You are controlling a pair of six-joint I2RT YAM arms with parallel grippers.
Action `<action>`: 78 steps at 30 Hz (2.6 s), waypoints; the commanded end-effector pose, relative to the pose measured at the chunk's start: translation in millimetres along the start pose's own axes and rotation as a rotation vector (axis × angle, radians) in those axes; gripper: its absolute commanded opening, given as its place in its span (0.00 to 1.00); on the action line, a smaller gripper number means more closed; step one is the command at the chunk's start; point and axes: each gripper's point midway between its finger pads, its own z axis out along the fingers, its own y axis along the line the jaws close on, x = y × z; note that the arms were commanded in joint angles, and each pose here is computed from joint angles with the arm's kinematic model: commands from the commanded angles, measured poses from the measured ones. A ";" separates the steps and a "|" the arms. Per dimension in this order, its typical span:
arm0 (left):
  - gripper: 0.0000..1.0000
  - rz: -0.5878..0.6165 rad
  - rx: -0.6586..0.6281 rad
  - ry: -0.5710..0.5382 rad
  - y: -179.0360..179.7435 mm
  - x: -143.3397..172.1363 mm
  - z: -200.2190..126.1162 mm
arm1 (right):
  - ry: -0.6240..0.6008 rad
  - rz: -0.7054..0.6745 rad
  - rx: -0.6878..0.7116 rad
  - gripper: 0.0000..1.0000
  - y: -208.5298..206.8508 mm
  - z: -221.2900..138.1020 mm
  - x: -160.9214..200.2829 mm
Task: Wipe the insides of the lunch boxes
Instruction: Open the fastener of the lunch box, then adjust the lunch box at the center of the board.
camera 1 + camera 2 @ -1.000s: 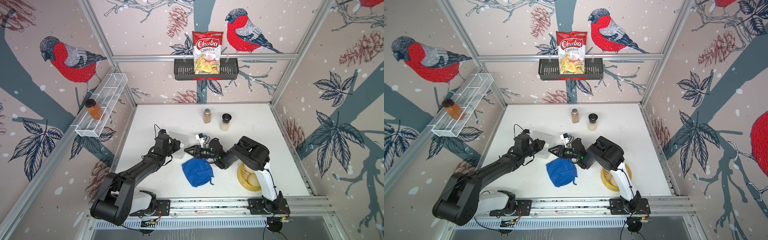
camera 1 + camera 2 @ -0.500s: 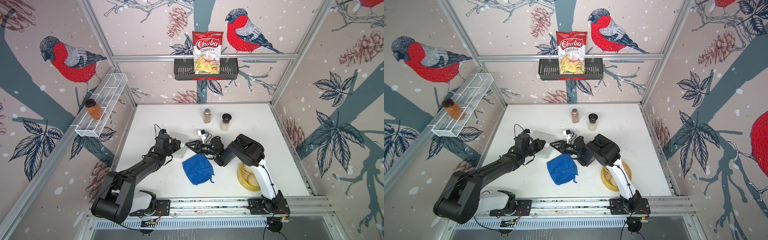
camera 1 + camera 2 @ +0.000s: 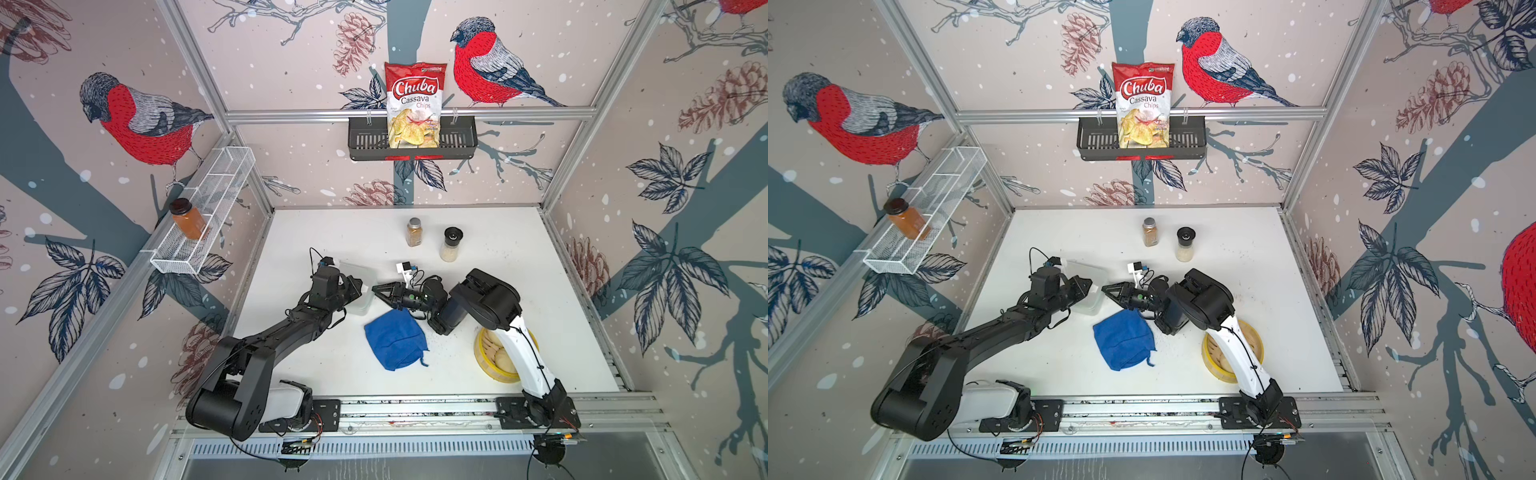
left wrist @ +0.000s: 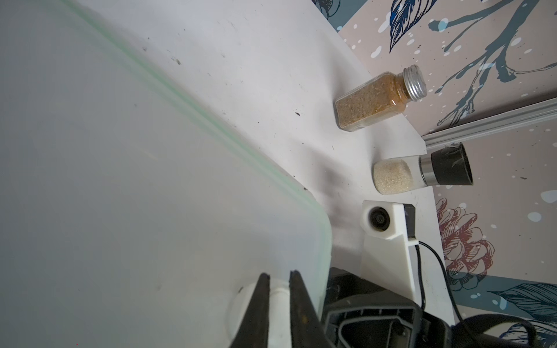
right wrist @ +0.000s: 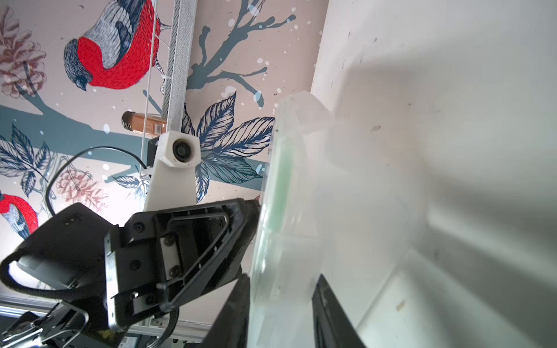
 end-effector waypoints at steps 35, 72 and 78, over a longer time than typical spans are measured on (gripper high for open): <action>0.23 0.093 -0.004 -0.079 -87.6 -96.5 -25.4 | 0.032 -0.396 0.406 0.21 40.9 -34.2 15.0; 0.18 0.100 -0.502 0.117 54.7 -164.1 52.8 | 0.196 -0.541 0.790 0.00 -24.7 26.5 -49.5; 0.18 0.081 -0.526 0.151 62.7 -134.4 23.2 | 0.211 -0.571 0.794 0.00 -29.5 40.6 -77.8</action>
